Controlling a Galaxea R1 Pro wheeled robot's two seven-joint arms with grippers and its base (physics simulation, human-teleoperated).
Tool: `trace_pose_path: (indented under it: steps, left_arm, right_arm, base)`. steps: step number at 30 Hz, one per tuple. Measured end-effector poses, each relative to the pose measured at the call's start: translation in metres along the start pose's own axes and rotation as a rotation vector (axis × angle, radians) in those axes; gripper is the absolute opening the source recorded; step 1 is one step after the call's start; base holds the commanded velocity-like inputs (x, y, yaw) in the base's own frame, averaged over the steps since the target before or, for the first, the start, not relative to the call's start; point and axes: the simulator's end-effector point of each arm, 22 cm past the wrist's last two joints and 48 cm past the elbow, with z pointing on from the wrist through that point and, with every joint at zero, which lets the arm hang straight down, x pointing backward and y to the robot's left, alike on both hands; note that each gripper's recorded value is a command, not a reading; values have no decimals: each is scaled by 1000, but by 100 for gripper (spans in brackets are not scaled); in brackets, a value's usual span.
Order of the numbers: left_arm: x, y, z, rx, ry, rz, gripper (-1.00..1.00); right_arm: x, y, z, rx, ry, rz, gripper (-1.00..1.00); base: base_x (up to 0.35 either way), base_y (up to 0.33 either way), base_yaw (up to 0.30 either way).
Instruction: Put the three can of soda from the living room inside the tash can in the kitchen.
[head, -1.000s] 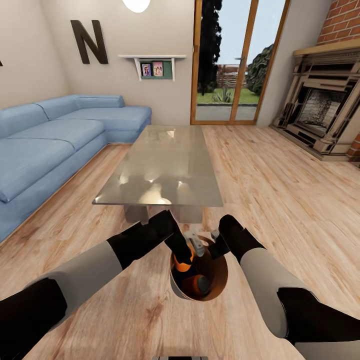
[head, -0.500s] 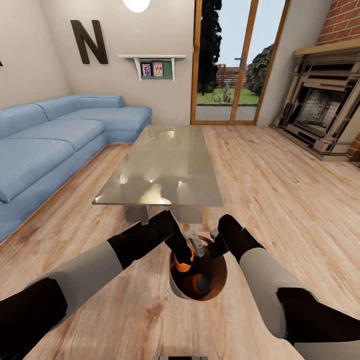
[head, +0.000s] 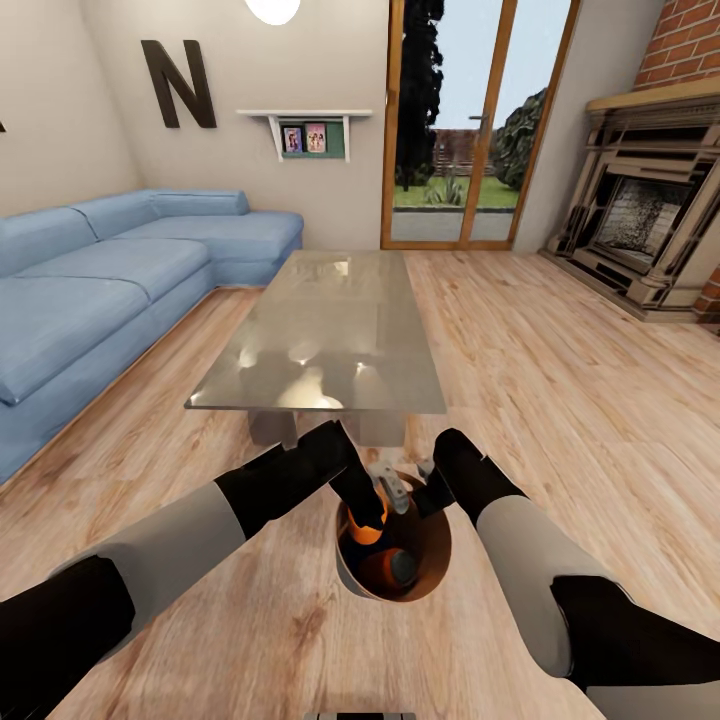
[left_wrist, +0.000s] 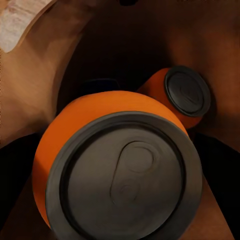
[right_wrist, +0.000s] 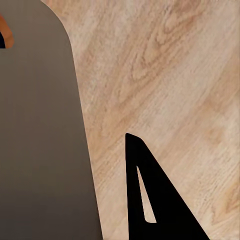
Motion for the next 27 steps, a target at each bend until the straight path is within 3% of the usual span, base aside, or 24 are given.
trace_pose_path:
  steps: [2,3,22,27]
  left_arm:
    - [0,0,0,0,0,0,-100]
    - [0,0,0,0,0,0,100]
    - [2,0,-1,8,-1,-7,100]
    - [-12,-7,-11,5,-41,34,100]
  right_arm:
    - [0,0,0,1,0,-2,-100]
    - [0,0,0,1,0,-2,-100]
    - [0,0,0,1,1,-1,-100]
    - [2,-3,0,2,2,3,-100]
  base:
    - [0,0,0]
    - [0,0,0]
    - [0,0,0]
    - [0,0,0]
